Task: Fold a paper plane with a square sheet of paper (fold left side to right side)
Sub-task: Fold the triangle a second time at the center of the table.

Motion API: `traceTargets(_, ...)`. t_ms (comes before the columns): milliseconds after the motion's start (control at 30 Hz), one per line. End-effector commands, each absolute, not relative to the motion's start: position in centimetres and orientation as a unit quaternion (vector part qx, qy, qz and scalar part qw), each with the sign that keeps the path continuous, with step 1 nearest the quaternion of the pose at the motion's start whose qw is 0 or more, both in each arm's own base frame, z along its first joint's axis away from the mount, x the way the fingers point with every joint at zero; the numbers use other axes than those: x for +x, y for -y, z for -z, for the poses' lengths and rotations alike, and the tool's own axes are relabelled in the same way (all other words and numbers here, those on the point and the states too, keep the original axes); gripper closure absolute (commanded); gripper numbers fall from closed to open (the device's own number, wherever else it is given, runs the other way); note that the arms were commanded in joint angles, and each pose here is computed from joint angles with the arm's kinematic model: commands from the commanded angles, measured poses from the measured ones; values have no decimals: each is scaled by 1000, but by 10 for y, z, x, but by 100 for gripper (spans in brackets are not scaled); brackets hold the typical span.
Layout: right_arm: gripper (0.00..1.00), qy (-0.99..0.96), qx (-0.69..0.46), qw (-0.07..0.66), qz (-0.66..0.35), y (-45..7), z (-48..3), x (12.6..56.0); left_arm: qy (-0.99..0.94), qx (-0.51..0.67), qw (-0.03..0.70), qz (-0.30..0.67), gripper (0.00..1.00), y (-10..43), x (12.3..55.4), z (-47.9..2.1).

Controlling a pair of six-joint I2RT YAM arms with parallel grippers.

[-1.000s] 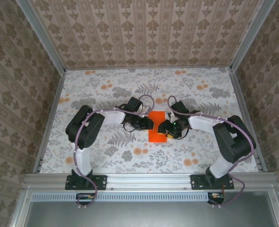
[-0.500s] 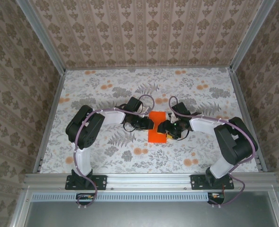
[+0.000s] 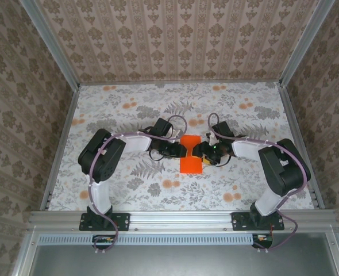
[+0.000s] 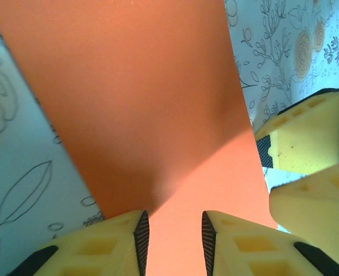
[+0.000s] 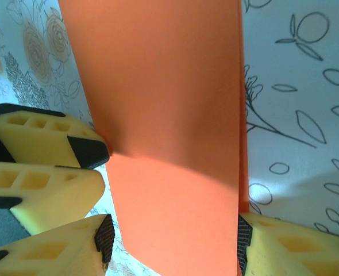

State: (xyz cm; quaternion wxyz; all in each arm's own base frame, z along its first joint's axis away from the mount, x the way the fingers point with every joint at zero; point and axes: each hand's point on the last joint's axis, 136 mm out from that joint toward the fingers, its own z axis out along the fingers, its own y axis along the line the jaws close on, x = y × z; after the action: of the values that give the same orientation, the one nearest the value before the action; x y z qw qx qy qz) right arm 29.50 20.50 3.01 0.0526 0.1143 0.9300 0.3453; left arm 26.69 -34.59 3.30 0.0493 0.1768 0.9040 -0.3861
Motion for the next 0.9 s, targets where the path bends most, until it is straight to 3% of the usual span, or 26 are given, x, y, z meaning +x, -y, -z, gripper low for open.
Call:
traceTargets(0,42,-914,117,57,-384,-214,-41,313,-896,195,98,386,62,337,277,-56)
traceTargets(167,45,-911,118,63,-390,-215,-47,325,-886,223,156,377,49,323,278,-84)
traceTargets(467,50,-911,106,48,-395,-221,-51,338,-849,311,235,356,37,315,245,-121)
traceTargets(700,51,-913,103,28,-393,-225,-50,343,-842,340,247,337,35,315,228,-123)
traceTargets(867,60,-919,98,23,-382,-226,-52,350,-830,393,258,302,34,324,214,-126)
